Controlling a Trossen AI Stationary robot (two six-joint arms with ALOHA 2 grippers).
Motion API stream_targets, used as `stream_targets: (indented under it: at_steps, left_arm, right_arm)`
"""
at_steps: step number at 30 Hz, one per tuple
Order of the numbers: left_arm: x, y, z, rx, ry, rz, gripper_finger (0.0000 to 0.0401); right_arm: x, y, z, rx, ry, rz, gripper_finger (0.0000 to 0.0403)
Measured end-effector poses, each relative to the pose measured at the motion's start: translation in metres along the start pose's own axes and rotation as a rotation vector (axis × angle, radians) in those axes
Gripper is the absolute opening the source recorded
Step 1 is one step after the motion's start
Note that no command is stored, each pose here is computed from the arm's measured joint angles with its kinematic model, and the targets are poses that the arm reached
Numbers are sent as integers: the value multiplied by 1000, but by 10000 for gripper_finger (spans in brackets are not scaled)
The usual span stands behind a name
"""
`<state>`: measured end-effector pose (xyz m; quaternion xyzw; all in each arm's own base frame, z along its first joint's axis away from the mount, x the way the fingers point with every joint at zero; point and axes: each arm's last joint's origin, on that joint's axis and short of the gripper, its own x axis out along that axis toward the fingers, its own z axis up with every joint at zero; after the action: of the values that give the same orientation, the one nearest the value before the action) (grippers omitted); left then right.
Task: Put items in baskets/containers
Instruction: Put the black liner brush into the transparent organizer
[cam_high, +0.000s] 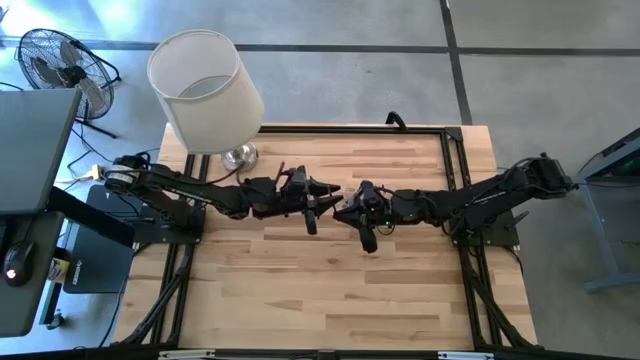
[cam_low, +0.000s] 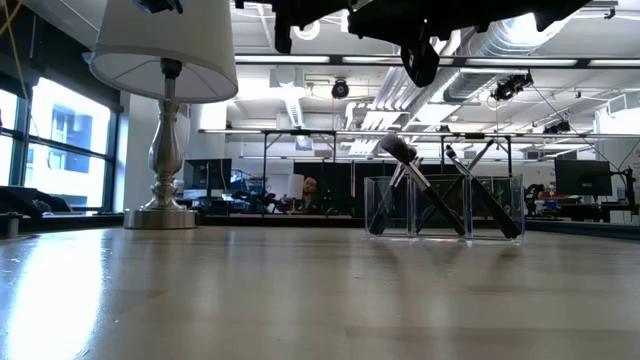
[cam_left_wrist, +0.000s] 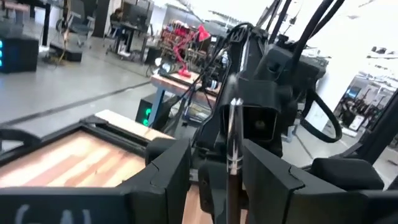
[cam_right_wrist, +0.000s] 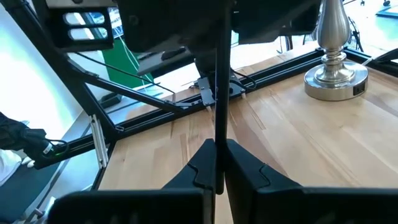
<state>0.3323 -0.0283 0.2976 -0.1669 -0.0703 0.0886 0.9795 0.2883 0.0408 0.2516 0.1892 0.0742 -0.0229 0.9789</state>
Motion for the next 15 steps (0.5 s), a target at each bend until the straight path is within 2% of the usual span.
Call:
stream_targets:
  at_steps: [5, 12, 15]
  left_arm:
    - [0, 1, -3, -29, 28, 7, 121]
    - [0, 0, -3, -31, 36, -32, 16]
    - [0, -1, -3, -41, 41, -42, 18]
  right_arm:
    - [0, 0, 0, 0, 0, 0, 12]
    - [0, 0, 0, -6, 1, -1, 12]
    - [0, 0, 0, -8, 1, -1, 12]
